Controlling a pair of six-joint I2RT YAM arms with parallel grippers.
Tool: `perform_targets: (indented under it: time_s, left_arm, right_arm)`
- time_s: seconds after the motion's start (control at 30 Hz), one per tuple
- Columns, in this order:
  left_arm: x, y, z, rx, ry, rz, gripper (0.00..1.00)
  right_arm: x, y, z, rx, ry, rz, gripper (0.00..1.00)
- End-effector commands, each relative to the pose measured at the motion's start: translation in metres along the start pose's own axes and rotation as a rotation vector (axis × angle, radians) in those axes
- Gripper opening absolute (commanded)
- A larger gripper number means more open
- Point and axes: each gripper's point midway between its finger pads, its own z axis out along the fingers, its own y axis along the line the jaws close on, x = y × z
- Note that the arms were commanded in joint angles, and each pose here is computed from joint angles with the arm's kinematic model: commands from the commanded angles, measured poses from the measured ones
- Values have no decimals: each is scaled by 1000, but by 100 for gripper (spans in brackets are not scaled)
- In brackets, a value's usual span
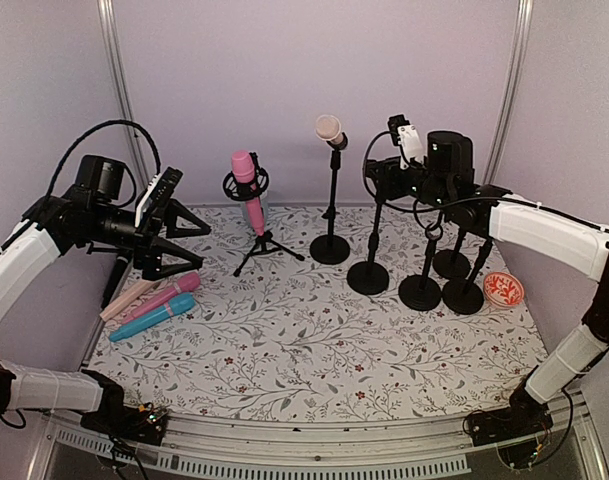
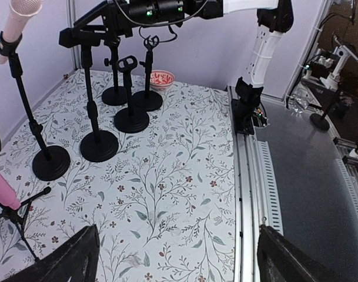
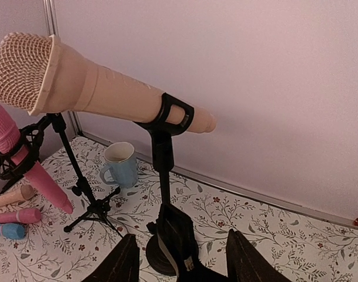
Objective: Remove the microphone from the stand
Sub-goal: Place the microphone stand at the corner of the board, then adjust the microphone stand at the center of the board.
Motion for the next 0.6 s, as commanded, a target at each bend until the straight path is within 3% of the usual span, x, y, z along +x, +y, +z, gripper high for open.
perform_targets:
  time_s: [0.0, 0.13, 0.33, 0.57]
  left_arm:
    - [-2, -5, -2, 18, -13, 4, 92]
    - [-2, -6, -2, 26, -12, -3, 90]
    - [-3, -7, -2, 32, -15, -5, 89]
    - [-5, -8, -2, 42, -20, -8, 85]
  right_arm:
    - [-2, 0, 1, -16, 14, -2, 50]
    - [-24, -6, -6, -19, -23, -26, 48]
    - [-53, -17, -15, -24, -61, -31, 54]
    - [-28, -26, 0, 3, 12, -29, 44]
